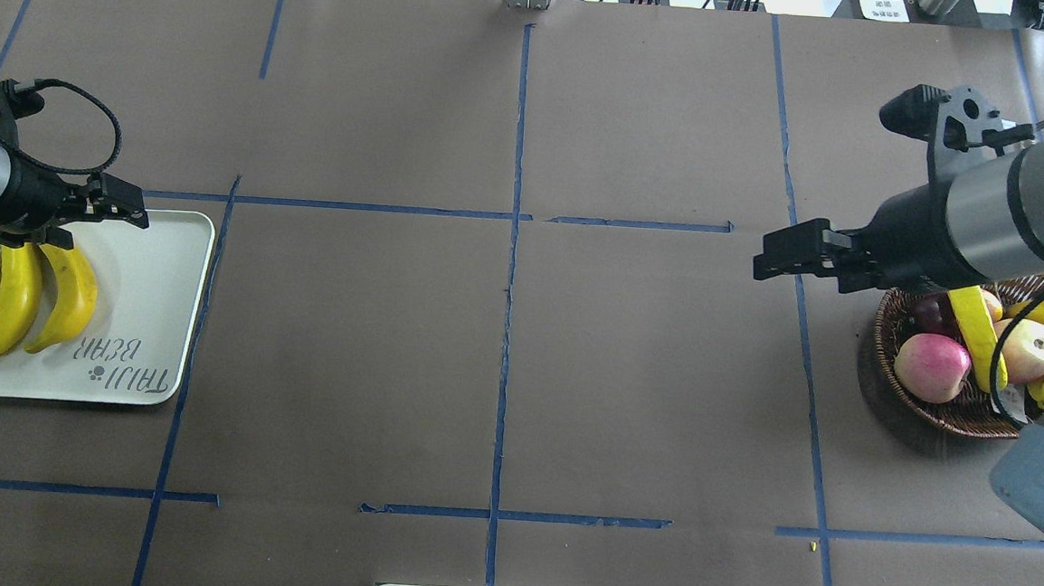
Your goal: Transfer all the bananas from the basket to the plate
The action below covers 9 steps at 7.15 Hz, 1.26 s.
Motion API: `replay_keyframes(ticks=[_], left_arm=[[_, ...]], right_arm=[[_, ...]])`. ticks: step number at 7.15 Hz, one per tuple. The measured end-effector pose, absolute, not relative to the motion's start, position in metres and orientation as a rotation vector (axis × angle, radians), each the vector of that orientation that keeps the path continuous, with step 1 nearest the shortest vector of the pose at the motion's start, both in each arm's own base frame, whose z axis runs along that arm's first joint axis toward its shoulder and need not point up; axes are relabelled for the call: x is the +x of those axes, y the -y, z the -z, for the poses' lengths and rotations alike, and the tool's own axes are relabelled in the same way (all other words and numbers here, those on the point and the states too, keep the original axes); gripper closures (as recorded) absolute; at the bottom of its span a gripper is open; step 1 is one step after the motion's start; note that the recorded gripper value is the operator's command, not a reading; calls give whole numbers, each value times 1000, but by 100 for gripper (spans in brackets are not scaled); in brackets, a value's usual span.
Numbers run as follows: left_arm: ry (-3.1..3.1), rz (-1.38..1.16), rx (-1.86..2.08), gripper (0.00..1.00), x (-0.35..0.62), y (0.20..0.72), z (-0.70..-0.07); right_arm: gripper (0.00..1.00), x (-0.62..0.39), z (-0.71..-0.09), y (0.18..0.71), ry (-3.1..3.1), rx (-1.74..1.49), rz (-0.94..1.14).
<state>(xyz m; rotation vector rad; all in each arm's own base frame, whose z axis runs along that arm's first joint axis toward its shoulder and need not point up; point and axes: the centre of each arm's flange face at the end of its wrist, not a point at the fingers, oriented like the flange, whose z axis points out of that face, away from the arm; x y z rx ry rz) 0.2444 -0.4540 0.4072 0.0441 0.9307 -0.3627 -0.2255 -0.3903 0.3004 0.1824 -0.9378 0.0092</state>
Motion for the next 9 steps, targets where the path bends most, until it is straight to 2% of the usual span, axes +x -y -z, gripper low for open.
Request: replay_keyframes(ticks=[4,9], left_arm=[[-969,384,39,0,243,447,-379],[-980,380,40,0,245,447,-374]], right_arm=[[0,-210,-421,421,684,102,5],[0,-229,-485,449,454,-27,-63]])
